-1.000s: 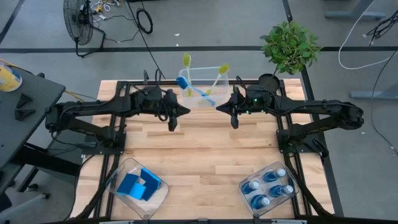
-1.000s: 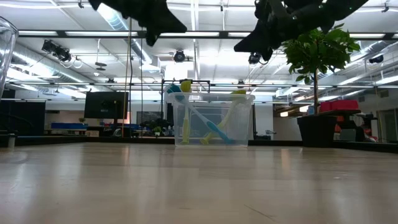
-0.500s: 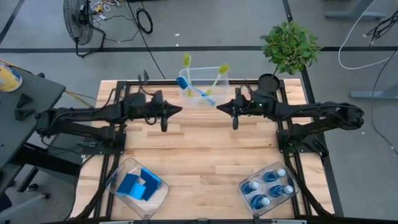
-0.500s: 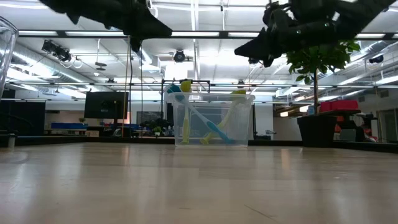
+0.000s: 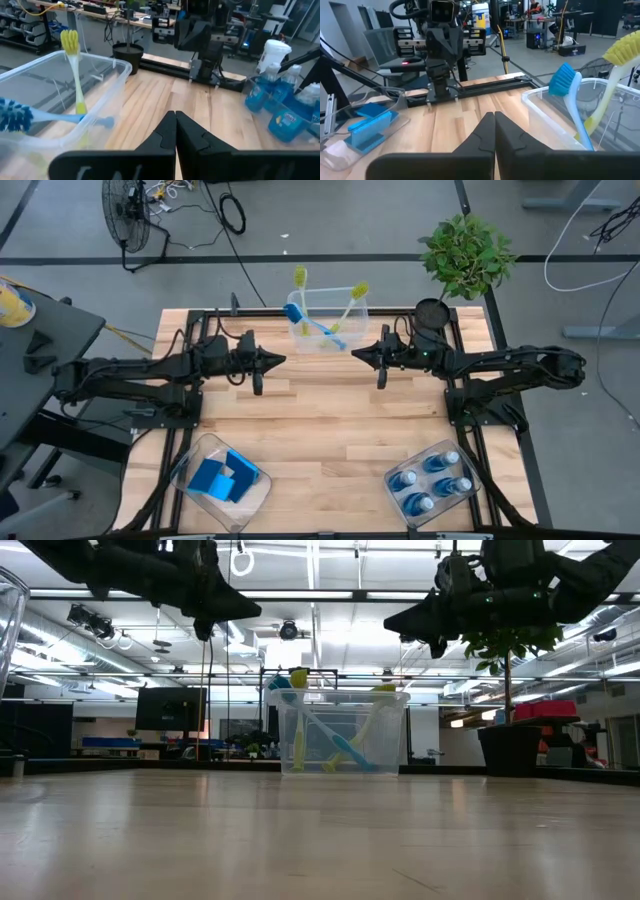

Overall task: Pick & Place Kitchen Sink Supplies
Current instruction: Return to Home Position

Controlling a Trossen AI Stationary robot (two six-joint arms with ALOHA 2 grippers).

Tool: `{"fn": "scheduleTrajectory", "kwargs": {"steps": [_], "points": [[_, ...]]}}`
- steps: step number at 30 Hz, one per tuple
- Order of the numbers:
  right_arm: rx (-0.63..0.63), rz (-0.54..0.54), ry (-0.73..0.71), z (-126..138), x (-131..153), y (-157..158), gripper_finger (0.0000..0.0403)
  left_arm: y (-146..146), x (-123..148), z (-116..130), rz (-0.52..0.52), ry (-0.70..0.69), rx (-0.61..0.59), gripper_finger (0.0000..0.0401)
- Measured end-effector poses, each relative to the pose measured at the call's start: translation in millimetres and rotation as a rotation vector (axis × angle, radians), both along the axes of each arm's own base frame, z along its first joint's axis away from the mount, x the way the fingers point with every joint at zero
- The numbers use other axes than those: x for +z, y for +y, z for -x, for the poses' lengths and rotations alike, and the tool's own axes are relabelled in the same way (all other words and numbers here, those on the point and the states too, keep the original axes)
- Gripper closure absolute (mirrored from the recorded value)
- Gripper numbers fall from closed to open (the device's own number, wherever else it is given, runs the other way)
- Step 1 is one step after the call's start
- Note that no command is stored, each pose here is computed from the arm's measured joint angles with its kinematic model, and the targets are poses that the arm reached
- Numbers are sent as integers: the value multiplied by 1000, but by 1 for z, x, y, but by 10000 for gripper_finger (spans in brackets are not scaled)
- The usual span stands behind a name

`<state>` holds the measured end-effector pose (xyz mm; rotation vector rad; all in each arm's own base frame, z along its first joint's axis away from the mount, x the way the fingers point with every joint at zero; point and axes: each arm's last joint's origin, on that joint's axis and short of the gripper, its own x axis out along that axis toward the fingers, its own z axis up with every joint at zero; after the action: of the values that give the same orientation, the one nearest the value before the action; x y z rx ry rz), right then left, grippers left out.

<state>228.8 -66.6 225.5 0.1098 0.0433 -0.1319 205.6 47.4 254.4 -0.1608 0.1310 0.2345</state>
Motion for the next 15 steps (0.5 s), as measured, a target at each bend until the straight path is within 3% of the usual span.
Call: {"fn": "scheduleTrajectory", "kwargs": {"steps": [6, 15], "points": [[0, 1, 0, 0, 0, 0, 390, 0, -8, 2, -21, -60, -9, 400], [0, 1, 0, 0, 0, 0, 377, 0, -14, 3, -14, -31, 1, 398]]}}
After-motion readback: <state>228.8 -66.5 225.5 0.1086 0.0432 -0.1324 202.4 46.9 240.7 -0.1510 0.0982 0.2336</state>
